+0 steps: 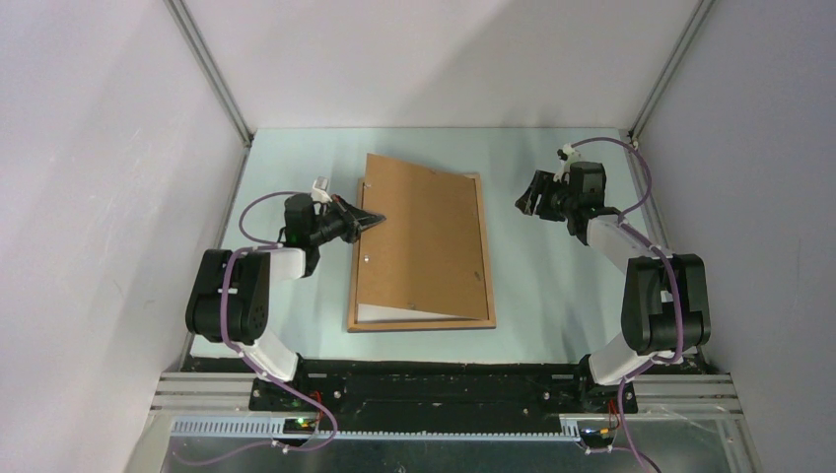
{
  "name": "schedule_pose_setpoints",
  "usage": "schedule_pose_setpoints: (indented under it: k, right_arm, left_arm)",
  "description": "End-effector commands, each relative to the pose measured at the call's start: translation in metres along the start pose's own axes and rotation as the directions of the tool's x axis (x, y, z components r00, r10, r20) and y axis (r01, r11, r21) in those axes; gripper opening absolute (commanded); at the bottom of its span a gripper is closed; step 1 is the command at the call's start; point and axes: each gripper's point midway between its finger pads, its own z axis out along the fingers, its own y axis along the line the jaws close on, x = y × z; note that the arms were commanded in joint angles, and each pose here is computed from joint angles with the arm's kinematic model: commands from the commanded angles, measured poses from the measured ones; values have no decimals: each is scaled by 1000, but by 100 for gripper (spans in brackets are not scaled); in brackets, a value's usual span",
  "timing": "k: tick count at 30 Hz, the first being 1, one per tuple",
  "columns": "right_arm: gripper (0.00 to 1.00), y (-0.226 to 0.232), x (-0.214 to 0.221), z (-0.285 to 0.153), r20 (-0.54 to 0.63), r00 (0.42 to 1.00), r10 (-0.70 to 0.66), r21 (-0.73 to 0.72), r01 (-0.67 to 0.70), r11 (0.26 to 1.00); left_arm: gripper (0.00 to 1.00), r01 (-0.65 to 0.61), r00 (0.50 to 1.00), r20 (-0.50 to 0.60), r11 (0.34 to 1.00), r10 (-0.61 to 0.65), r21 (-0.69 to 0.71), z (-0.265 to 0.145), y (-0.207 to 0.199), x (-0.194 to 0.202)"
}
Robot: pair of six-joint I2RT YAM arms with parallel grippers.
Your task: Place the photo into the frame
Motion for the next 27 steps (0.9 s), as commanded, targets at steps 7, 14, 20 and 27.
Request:
schedule_pose_setpoints:
  k: [7,14,20,27]
  right_arm:
    - [64,2,-10,-1,35,999,-11,-9,11,1000]
    - [64,2,-10,-1,35,999,-11,-9,11,1000]
    - [64,2,-10,-1,35,999,-12,-8,12,1000]
    - [65,2,-8,-1,39,999,-14,-9,15,1000]
  left_arm:
    - [0,-66,998,-4,994,66,83,4,-24,-2]
    - [0,-69,998,-5,994,69,82,5,-24,-2]
    - [0,-72,997,-10,994,73,81,7,-23,-1]
    - [0,-80,997,-16,993,82,83,8,-22,0]
